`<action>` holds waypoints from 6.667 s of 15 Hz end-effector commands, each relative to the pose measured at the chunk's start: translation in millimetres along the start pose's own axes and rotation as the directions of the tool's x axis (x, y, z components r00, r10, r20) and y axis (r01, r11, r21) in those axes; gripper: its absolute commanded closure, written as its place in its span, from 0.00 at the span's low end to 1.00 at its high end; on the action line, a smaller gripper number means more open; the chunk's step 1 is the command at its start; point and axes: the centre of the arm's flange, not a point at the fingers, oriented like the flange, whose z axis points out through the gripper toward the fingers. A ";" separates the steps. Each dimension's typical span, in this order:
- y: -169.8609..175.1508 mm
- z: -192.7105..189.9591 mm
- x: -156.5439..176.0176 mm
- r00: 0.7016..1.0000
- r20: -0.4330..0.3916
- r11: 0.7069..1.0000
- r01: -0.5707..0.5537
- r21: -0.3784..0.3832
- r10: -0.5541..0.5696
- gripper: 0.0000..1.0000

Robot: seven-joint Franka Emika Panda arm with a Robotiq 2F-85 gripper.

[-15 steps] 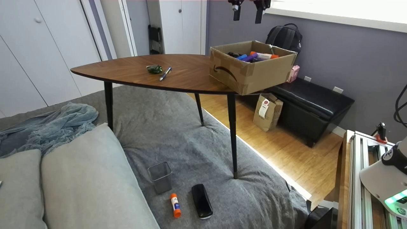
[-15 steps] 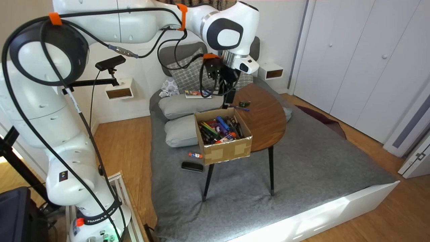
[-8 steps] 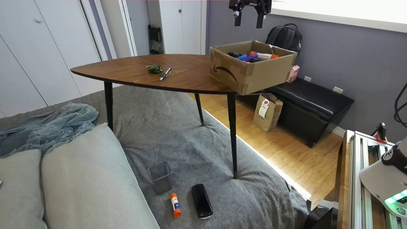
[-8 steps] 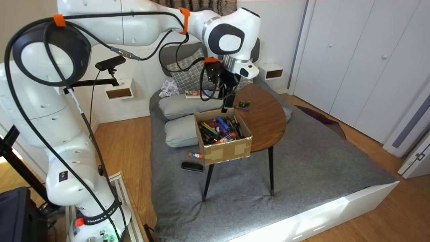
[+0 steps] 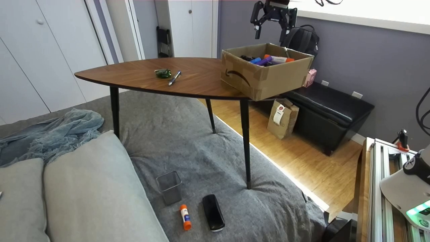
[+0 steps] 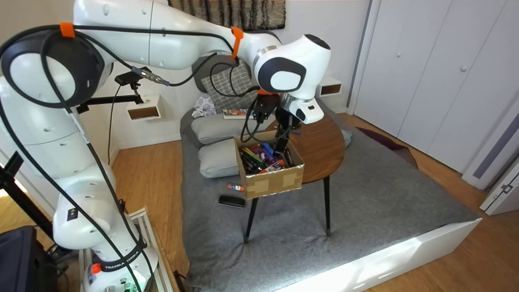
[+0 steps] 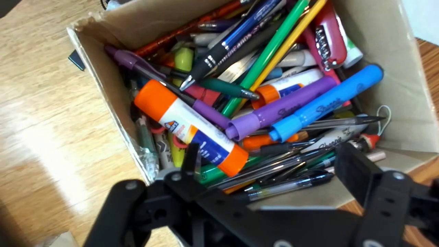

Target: Remove the purple pen and purple marker from the box and put them on the table.

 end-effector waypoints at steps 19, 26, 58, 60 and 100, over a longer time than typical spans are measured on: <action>44.6 37.1 -3.6 0.820 0.124 0.811 -0.571 0.124 0.558 0.00; 32.5 45.6 -4.2 0.797 0.128 0.777 -0.604 0.179 0.590 0.40; -1.4 -73.1 -28.2 0.897 0.194 0.779 -0.441 0.446 0.396 0.95; -11.0 -87.5 -14.9 0.885 0.250 0.738 -0.466 0.488 0.393 0.95; -205.2 55.4 140.7 0.751 0.252 0.702 -0.660 0.268 0.610 0.35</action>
